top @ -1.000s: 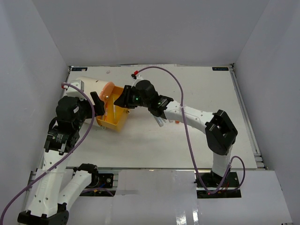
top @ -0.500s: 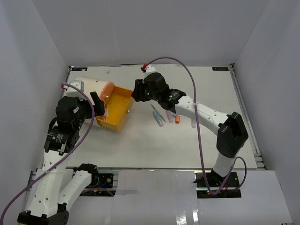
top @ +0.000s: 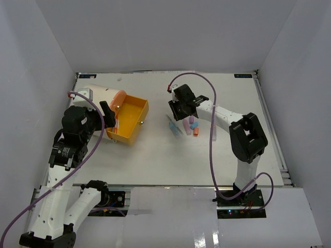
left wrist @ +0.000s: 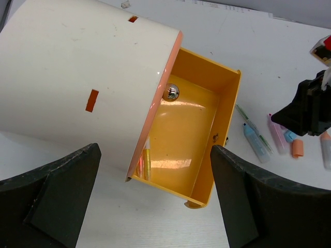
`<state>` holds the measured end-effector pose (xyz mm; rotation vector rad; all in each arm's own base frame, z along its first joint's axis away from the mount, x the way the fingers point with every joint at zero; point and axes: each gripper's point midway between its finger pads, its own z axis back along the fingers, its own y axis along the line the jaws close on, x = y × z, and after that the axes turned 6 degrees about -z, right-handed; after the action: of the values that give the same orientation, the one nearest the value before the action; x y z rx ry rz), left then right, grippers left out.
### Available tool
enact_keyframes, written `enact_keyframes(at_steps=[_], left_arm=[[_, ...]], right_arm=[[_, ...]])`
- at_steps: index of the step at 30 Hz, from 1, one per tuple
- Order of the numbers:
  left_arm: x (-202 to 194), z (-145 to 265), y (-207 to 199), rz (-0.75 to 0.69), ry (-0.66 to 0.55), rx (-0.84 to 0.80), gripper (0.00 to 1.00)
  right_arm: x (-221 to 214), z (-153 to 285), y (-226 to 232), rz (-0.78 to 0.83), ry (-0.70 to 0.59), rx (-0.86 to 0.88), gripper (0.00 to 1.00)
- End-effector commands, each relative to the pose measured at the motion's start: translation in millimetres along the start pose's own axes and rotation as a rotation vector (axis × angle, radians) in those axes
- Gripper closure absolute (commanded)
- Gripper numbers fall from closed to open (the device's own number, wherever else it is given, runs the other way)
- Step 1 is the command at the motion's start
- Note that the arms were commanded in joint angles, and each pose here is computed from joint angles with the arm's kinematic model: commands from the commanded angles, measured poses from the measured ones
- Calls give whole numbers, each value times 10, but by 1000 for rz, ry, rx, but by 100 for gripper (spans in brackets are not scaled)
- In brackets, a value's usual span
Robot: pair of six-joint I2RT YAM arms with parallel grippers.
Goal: Sort the stationery into containers
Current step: Pick up the pen from the center of the board.
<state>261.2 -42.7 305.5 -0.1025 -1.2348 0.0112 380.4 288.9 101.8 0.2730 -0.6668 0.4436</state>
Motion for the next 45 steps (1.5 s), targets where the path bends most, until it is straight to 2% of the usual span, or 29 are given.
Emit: enact_keyframes(at_steps=[1, 11, 23, 28, 32, 37, 40, 43, 44, 45], left_arm=[[33, 20, -2, 2, -4, 2, 2], [28, -3, 1, 1, 2, 6, 2], [5, -28, -4, -1, 11, 4, 2], [4, -36, -5, -4, 13, 4, 2], [35, -26, -3, -4, 6, 5, 2], [86, -26, -11, 0, -3, 4, 2], [142, -21, -29, 5, -16, -3, 2], [176, -27, -37, 11, -19, -3, 2], [214, -13, -37, 16, -28, -3, 2], [221, -16, -39, 16, -28, -3, 2]], right_arm=[[-238, -74, 28, 69, 87, 40, 63], [-549, -390, -27, 72, 188, 19, 69], [-643, -503, -43, 101, 217, 29, 70], [-632, -540, -102, 105, 218, 1, 82], [-383, -371, -141, 117, 157, -30, 87], [76, 38, -53, 83, 32, -15, 88], [421, 398, 147, -34, -67, 57, 88], [655, 718, 496, -168, -131, 217, 88], [854, 919, 735, -224, -206, 324, 88], [847, 931, 790, -260, -198, 335, 87]])
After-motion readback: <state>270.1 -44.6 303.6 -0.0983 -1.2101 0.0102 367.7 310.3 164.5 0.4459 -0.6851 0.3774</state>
